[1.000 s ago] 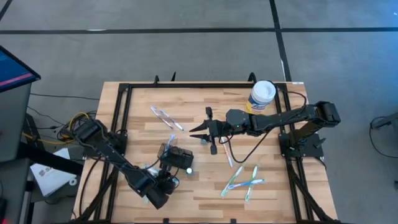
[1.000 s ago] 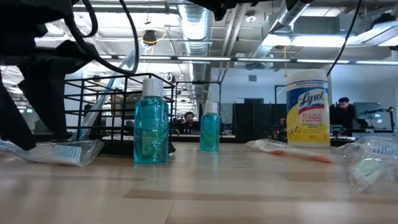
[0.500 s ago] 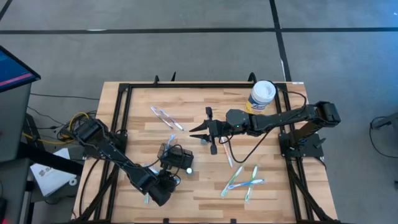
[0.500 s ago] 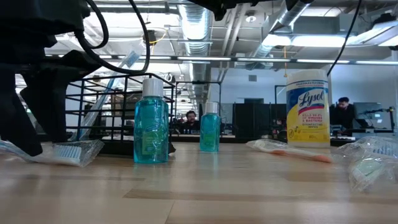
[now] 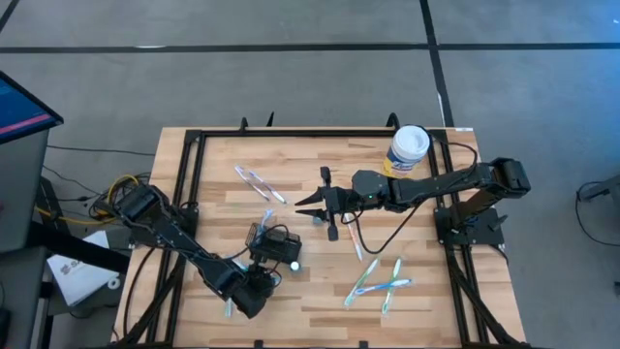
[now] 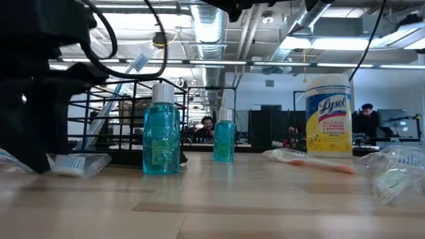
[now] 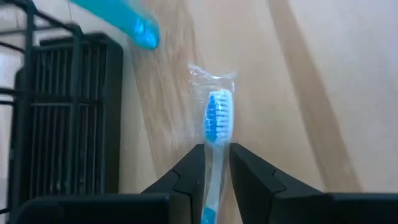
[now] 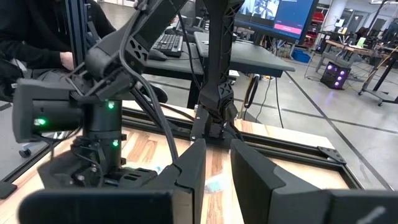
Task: Pick & Place toothbrushing station
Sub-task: Put the left blue toothbrush into the left compartment of the wire organizer
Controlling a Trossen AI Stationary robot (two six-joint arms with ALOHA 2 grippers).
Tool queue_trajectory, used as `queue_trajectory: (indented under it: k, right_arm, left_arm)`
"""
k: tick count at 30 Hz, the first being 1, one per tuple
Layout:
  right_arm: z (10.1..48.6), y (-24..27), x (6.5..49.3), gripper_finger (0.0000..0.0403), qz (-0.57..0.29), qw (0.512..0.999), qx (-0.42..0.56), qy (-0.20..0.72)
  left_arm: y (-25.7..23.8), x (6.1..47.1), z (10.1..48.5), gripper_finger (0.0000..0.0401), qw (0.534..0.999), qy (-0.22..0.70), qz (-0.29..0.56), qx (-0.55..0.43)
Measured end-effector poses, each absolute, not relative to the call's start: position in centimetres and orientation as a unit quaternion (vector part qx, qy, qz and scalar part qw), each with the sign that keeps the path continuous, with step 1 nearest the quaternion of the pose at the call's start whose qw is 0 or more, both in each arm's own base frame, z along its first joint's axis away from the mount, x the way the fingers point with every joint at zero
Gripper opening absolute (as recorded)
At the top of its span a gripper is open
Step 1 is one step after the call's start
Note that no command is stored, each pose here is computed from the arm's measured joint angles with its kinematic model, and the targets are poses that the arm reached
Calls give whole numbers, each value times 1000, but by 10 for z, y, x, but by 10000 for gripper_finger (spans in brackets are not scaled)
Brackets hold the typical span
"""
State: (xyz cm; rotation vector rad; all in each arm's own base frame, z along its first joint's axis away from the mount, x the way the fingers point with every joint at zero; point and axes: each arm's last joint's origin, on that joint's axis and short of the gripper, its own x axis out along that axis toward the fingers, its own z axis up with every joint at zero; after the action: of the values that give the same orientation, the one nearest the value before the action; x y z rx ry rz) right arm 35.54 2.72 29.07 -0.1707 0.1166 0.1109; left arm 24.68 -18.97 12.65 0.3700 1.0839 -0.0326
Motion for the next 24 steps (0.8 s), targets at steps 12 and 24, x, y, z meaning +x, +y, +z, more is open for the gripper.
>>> queue_trajectory:
  k: [12, 24]
  right_arm:
    - [291, 27, 355, 67, 55, 993, -85, 58]
    - [291, 27, 355, 67, 55, 993, -85, 58]
  left_arm:
    - [-186, 248, 124, 5, 845, 509, -13, 165]
    - [-190, 240, 150, 1, 867, 473, -28, 154]
